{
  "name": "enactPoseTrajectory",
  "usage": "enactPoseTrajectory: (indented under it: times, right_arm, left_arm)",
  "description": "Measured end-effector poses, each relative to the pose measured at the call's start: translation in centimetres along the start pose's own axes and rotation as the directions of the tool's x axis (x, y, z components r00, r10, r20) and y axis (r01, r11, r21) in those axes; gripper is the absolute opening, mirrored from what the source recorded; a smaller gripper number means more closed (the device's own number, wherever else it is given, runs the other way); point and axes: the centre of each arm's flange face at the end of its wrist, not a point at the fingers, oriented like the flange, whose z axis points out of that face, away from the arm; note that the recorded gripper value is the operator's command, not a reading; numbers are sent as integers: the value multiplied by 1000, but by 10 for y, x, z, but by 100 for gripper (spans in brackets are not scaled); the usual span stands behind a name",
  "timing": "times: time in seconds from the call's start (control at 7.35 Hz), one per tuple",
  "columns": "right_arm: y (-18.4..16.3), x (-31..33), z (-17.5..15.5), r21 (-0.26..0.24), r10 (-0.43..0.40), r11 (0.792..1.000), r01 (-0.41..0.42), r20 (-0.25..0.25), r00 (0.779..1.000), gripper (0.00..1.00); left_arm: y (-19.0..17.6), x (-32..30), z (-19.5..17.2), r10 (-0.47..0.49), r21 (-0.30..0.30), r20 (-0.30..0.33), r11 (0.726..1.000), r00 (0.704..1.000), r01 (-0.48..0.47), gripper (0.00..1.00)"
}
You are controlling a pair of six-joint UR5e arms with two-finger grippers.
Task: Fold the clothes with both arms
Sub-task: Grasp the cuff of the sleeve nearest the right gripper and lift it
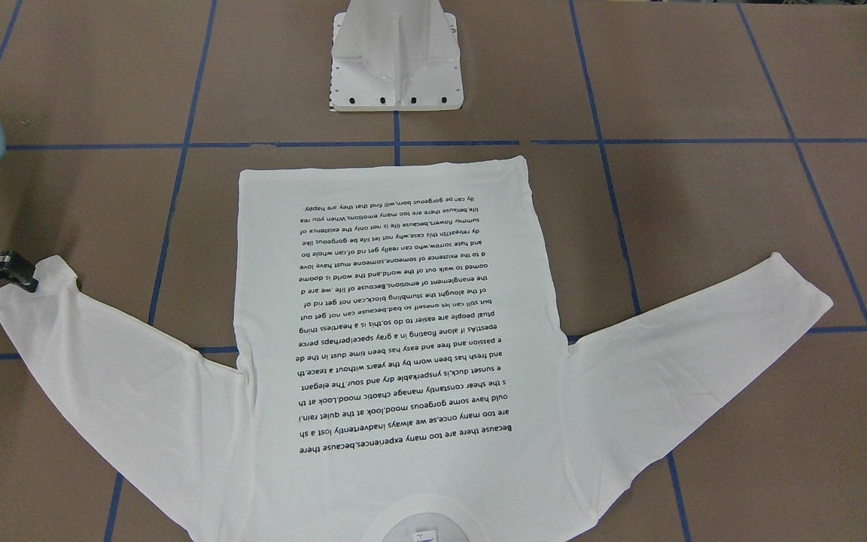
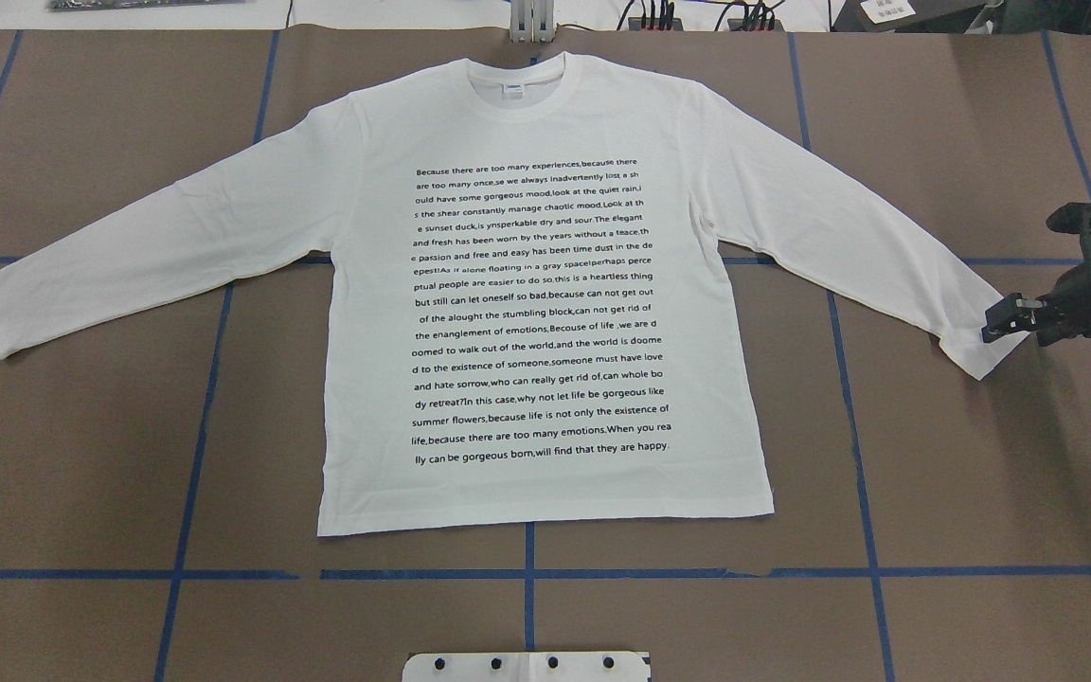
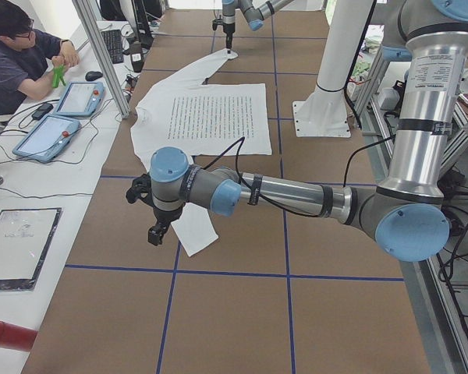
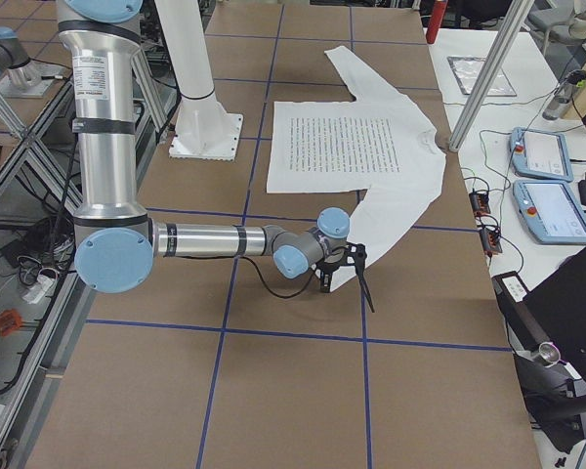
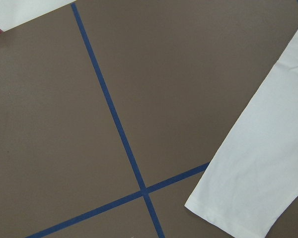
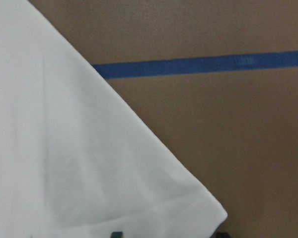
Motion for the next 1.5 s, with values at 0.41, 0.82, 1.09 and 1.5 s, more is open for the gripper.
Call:
enactPoseTrajectory:
  times: [0.41, 0.82, 1.09, 1.5]
  right_arm:
    - [-1, 0, 0, -3, 3, 1000, -3, 4, 1000, 7]
    - [-8, -13, -14, 21, -8, 1000, 8, 27, 1000, 0]
    - [-11, -29, -56, 78, -35, 997, 28, 84, 996, 0]
    - [-39, -110, -159, 133, -101, 989, 71, 234, 967, 0]
  left_arm:
    - [-3, 2, -2, 3, 4, 0, 1000, 1000, -3, 99]
    - [-7, 3, -4, 0, 9, 1, 1000, 1000, 0, 99]
    - [-9, 3, -5, -9, 12, 1, 1000, 1000, 9, 99]
    - [-9, 1, -3, -13, 8, 1, 1000, 1000, 13, 99]
